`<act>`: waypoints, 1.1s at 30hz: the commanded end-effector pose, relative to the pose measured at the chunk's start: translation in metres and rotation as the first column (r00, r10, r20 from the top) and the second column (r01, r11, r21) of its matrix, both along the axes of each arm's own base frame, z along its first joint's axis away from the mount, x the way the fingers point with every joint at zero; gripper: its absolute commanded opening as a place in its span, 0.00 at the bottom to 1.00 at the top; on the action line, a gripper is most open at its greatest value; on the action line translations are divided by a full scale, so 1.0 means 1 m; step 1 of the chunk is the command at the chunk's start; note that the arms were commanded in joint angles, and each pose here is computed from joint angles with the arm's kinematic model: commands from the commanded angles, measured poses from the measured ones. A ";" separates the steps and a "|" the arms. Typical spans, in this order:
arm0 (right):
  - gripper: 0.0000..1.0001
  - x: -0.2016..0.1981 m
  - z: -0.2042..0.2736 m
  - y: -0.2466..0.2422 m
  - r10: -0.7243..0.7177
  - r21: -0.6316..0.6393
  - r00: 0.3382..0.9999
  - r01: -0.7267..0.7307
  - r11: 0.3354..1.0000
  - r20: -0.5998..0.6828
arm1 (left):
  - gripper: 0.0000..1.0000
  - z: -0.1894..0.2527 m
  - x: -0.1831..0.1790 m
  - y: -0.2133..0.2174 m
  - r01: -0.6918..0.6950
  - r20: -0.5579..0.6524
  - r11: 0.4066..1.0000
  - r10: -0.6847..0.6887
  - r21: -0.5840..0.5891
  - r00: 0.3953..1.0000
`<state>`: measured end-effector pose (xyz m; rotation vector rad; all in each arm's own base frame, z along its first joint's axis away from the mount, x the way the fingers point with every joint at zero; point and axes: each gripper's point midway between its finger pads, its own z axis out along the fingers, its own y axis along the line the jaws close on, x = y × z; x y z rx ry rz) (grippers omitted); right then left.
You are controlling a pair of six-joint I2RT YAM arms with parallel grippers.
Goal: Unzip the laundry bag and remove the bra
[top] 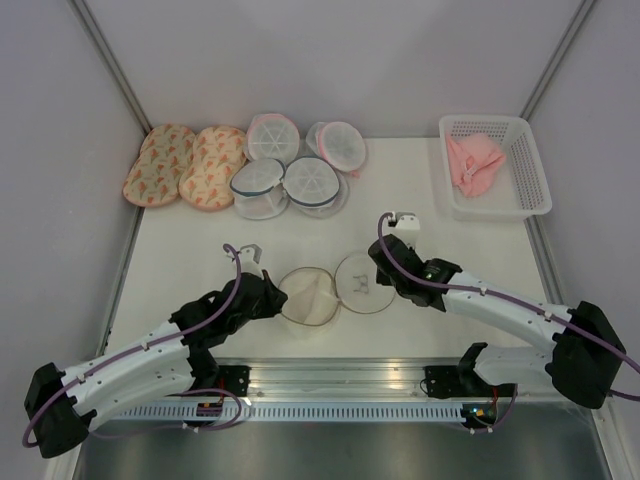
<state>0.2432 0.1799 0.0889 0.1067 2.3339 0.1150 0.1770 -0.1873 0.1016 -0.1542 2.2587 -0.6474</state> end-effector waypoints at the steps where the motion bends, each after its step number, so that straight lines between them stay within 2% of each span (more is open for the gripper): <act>1: 0.00 0.012 0.054 0.027 0.146 0.035 0.983 -0.151 0.988 0.113 | 0.02 0.017 0.009 -0.007 -0.027 0.037 0.998 0.029 -0.058 0.999; 5: 0.01 0.008 0.093 0.076 0.326 0.163 0.926 -0.358 0.919 0.193 | 0.02 0.021 0.012 -0.010 -0.025 0.057 0.997 0.029 -0.075 0.998; 7: 0.00 0.008 0.098 0.083 0.347 0.178 0.915 -0.384 0.906 0.205 | 0.02 0.024 0.015 -0.012 -0.023 0.068 0.996 0.029 -0.084 0.997; 8: 0.00 0.009 0.100 0.079 0.331 0.158 0.927 -0.359 0.920 0.176 | 0.02 0.025 0.015 -0.013 -0.023 0.068 0.996 0.029 -0.084 0.997; 10: 0.08 0.022 0.084 0.055 0.184 0.067 0.976 -0.193 0.979 0.118 | 0.02 0.026 0.015 -0.013 -0.022 0.070 0.996 0.028 -0.087 0.997; 11: 0.24 0.019 0.075 0.038 0.124 -0.004 0.990 -0.124 0.992 0.067 | 0.02 0.026 0.014 -0.013 -0.022 0.072 0.996 0.029 -0.092 0.997; 13: 0.32 0.023 0.059 0.015 -0.017 -0.077 0.998 0.021 0.997 0.053 | 0.02 0.028 0.014 -0.012 -0.024 0.075 0.995 0.032 -0.099 0.997; 14: 0.37 0.017 0.047 0.004 -0.041 -0.115 0.999 0.045 0.992 0.031 | 0.02 0.029 0.013 -0.011 -0.025 0.081 0.994 0.034 -0.106 0.996; 17: 0.49 0.008 0.017 -0.013 -0.131 -0.123 0.991 0.130 0.984 0.002 | 0.02 0.028 0.012 -0.008 -0.027 0.083 0.994 0.036 -0.110 0.996; 23: 0.51 -0.012 -0.036 -0.016 -0.148 -0.016 0.985 0.147 0.989 -0.094 | 0.02 0.029 0.009 -0.004 -0.031 0.086 0.993 0.041 -0.115 0.995; 33: 0.50 -0.028 -0.080 0.002 -0.092 0.124 0.979 0.116 0.985 -0.184 | 0.02 0.024 0.007 -0.004 -0.032 0.069 0.993 0.040 -0.115 0.997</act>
